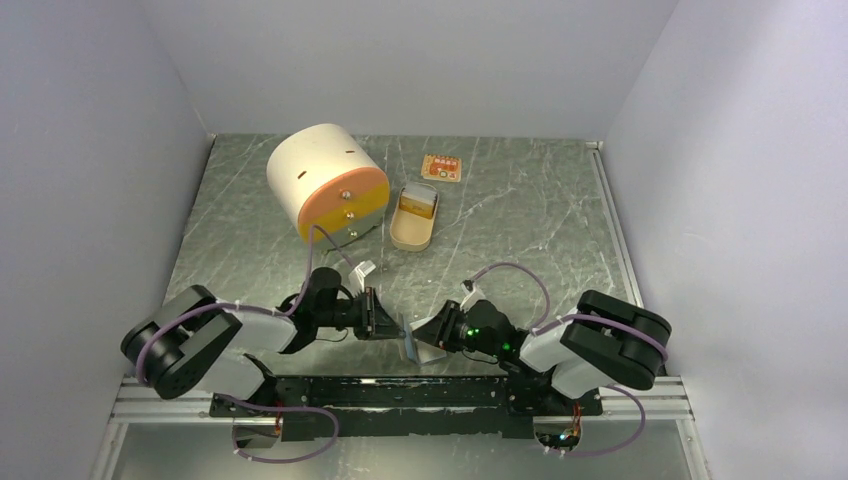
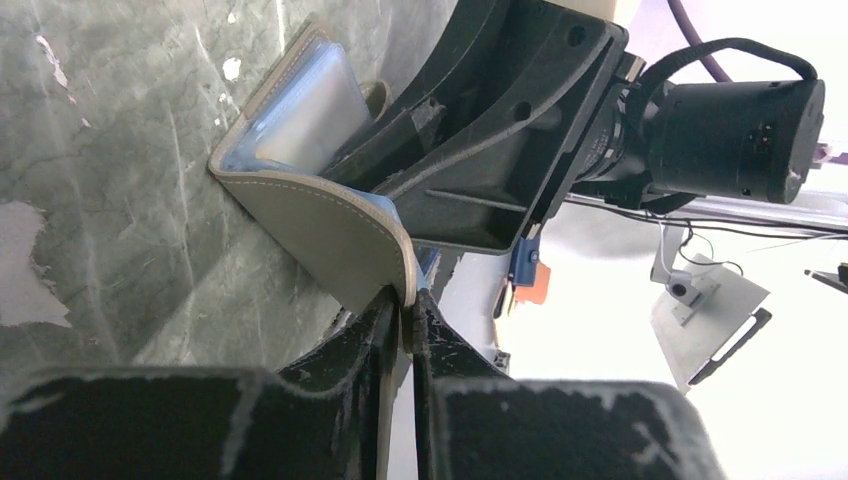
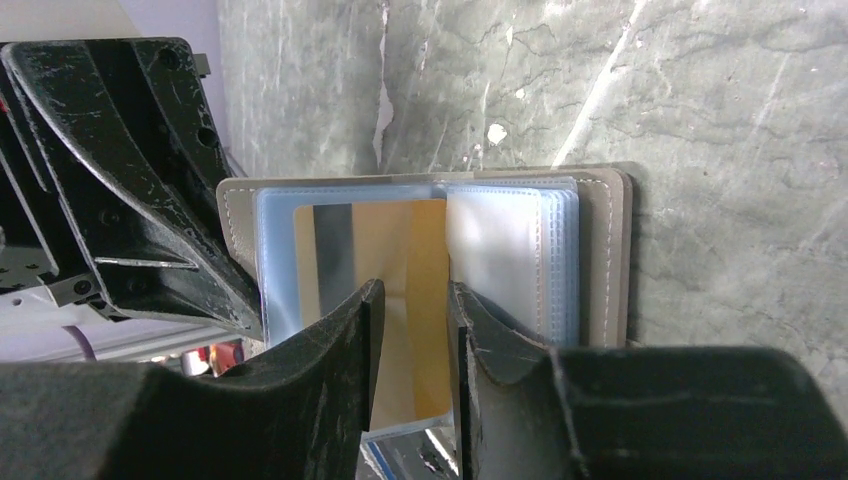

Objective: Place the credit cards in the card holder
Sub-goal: Insert the credit card into the card holder, then turn over the card slot in the card holder.

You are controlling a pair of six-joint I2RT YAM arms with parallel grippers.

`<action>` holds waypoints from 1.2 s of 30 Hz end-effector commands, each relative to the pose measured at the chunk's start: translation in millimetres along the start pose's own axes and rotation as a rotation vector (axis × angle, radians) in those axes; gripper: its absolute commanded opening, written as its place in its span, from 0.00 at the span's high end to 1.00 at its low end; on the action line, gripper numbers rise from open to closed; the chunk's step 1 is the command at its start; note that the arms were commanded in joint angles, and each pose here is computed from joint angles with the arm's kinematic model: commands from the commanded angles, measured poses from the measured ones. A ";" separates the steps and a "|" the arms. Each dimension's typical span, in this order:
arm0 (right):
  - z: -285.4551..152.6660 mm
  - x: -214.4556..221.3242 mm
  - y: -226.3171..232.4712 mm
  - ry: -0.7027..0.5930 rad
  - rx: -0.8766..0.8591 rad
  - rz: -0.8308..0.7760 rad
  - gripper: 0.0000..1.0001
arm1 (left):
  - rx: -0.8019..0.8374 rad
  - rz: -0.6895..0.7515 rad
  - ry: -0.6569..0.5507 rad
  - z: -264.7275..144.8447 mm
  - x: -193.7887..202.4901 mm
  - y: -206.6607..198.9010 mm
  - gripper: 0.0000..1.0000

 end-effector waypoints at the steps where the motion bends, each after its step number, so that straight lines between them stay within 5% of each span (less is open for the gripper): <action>1: -3.4 5.8 -16.0 0.027 0.092 -0.049 0.65 | -0.168 -0.005 -0.084 1.2 -8.8 15.5 0.85; 15: -16.4 -3.7 -21.5 -0.024 0.175 -0.089 0.52 | -0.299 0.007 -0.092 13.0 -15.6 17.2 0.87; 36: -11.5 3.4 -18.4 -0.014 0.090 -0.070 0.59 | -0.227 0.028 -0.038 27.6 -14.9 -0.2 0.81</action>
Point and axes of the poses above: each gripper's point midway between its finger pads, its own z axis out along the fingers, its own y axis along the line the jaws close on, x = y × z, the point moved 6 cm from there along -z, back along the fingers, and after that the axes turned 14 degrees about -z, right-handed, at the moved point
